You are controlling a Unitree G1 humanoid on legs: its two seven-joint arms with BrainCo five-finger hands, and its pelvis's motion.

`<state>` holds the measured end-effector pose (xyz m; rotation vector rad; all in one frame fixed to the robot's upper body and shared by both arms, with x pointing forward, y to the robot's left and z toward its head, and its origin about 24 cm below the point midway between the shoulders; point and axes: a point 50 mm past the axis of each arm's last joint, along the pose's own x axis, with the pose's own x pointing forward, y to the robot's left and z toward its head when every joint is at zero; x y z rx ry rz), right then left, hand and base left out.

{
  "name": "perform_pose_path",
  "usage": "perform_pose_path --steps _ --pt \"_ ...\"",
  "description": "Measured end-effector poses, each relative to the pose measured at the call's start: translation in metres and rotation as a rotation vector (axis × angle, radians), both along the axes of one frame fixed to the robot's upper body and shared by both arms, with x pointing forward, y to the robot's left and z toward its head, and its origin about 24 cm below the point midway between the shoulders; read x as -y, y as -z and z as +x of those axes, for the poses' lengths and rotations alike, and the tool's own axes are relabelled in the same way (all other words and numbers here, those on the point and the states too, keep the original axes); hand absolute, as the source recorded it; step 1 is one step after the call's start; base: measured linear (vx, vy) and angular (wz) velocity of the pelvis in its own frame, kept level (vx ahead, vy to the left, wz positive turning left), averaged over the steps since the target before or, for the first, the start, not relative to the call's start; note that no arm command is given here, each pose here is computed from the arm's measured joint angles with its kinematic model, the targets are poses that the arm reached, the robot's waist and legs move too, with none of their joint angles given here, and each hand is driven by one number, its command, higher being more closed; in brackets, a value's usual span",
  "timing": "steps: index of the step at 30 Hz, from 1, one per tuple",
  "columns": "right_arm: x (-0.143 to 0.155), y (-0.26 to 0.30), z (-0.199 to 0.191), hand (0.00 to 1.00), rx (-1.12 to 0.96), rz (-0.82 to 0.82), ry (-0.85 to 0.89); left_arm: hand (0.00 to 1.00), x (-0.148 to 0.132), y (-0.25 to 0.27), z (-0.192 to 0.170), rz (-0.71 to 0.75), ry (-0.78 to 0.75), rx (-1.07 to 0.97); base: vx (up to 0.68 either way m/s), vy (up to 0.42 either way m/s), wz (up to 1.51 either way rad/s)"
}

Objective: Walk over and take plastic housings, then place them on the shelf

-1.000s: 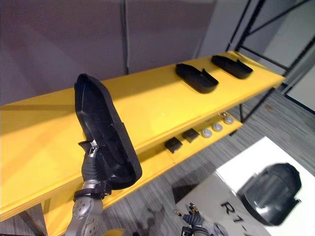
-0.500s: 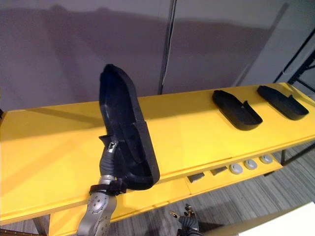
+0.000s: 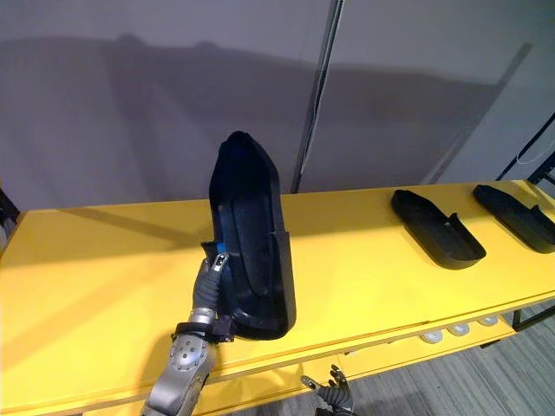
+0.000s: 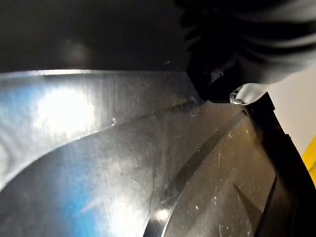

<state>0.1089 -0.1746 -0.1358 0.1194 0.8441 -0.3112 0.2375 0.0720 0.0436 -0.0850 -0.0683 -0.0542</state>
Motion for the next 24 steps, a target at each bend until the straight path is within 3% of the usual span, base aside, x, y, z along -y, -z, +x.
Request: perform_pose_path --steps 9,13,24 --pt "0.011 0.009 -0.011 0.0 -0.076 -0.021 0.015 1.0 0.001 0.034 0.028 0.084 -0.018 -0.177 0.0 -0.048 -0.16" --pt "0.011 0.011 -0.006 0.0 -0.084 -0.022 0.002 1.0 -0.011 0.042 0.043 0.078 -0.109 -0.246 -0.09 0.062 -0.11" --pt "0.012 0.01 0.002 0.0 -0.078 -0.036 -0.021 1.0 -0.02 0.037 0.069 0.097 -0.209 -0.278 -0.14 -0.008 -0.07"
